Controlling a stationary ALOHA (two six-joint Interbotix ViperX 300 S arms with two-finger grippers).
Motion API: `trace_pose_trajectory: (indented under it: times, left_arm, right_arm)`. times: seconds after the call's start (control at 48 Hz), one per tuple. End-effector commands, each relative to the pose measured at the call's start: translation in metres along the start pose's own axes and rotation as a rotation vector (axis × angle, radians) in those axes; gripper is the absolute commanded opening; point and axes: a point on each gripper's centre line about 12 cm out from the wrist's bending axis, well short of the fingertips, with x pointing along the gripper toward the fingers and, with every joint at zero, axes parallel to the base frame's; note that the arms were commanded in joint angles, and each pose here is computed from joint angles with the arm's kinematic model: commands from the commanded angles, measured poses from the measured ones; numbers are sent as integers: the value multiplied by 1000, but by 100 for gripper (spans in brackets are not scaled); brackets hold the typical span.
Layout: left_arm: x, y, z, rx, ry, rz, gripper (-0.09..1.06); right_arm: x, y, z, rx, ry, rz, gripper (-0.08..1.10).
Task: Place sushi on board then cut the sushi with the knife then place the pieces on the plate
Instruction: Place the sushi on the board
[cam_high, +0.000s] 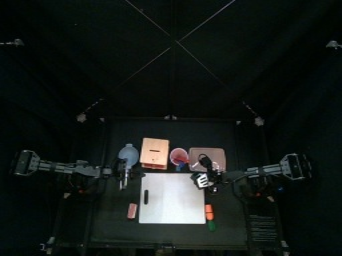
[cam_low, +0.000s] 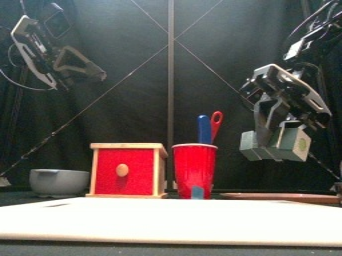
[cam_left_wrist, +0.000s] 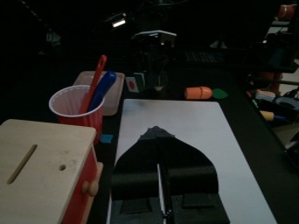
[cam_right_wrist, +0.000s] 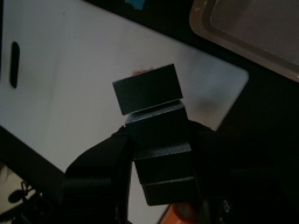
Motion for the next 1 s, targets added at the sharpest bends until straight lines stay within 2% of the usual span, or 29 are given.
trace_pose_trajectory:
  times: [0.021,0.271,0.646,1.0]
  left_arm:
    - [1,1,4,-11,-12,8,-3]
    - [0,4,0,-39,0,25,-3]
    - [-3,5,-3,-41,2,28,-3]
    - [-4,5,-3,-34,1,30,-3]
  right_arm:
    - [-2,27,-4,51,-13,44,56]
    - [24,61,-25,139,-9,-27,56]
    - [63,117,-32,296,-29,-154,56]
    - [73,112,-40,390,-58,-354,56]
